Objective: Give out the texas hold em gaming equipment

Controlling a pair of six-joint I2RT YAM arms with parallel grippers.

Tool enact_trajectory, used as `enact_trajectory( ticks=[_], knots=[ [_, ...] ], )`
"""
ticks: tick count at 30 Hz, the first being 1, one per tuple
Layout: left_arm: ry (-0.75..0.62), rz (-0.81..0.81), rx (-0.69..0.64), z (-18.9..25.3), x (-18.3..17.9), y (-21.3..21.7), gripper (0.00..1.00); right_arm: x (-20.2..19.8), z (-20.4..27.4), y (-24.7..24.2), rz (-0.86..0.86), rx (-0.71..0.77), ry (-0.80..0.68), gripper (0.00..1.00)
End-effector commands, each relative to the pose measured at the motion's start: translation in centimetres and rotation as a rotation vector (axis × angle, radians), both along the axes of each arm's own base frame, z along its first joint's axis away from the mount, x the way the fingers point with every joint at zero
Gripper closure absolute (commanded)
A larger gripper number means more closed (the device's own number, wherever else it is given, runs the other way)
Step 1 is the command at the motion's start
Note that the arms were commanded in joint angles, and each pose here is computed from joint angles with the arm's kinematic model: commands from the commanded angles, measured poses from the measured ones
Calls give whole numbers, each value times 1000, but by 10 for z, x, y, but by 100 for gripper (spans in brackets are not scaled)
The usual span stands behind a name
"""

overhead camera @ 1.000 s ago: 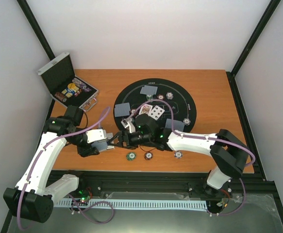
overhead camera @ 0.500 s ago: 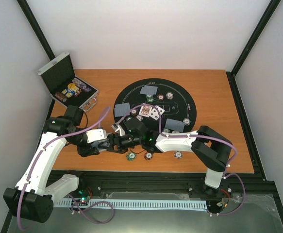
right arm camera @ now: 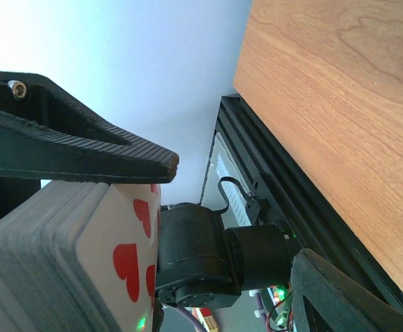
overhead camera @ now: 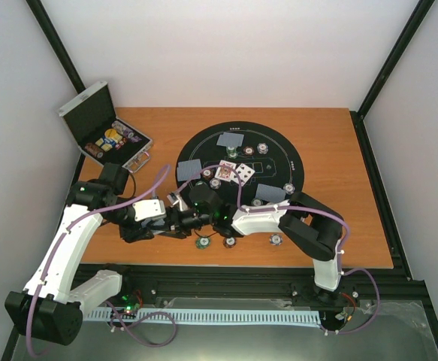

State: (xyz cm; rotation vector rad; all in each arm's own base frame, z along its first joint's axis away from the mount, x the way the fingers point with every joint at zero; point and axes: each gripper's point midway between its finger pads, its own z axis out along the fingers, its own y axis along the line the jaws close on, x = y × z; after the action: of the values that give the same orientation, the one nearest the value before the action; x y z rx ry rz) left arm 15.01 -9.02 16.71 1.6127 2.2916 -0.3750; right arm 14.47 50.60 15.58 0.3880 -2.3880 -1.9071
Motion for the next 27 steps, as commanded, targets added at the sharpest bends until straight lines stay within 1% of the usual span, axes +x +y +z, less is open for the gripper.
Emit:
enact_trajectory(
  ticks=[1, 7, 10, 18, 27],
  knots=[
    [-29, 1, -32, 15, 3, -5, 99, 3, -11, -6, -10, -8, 11, 31],
    [-31, 0, -30, 17, 3, -4, 99, 16, -26, -21, -52, -46, 27, 35],
    [-34, -1, -30, 18, 3, -4, 99, 21, -25, -28, -68, -49, 23, 37],
    [-27, -1, -30, 15, 2, -4, 99, 24, -3, -30, -61, -33, -33, 41],
    [-23, -1, -27, 12, 2, -4, 99, 20, 30, -33, -40, 18, -91, 41]
  ],
)
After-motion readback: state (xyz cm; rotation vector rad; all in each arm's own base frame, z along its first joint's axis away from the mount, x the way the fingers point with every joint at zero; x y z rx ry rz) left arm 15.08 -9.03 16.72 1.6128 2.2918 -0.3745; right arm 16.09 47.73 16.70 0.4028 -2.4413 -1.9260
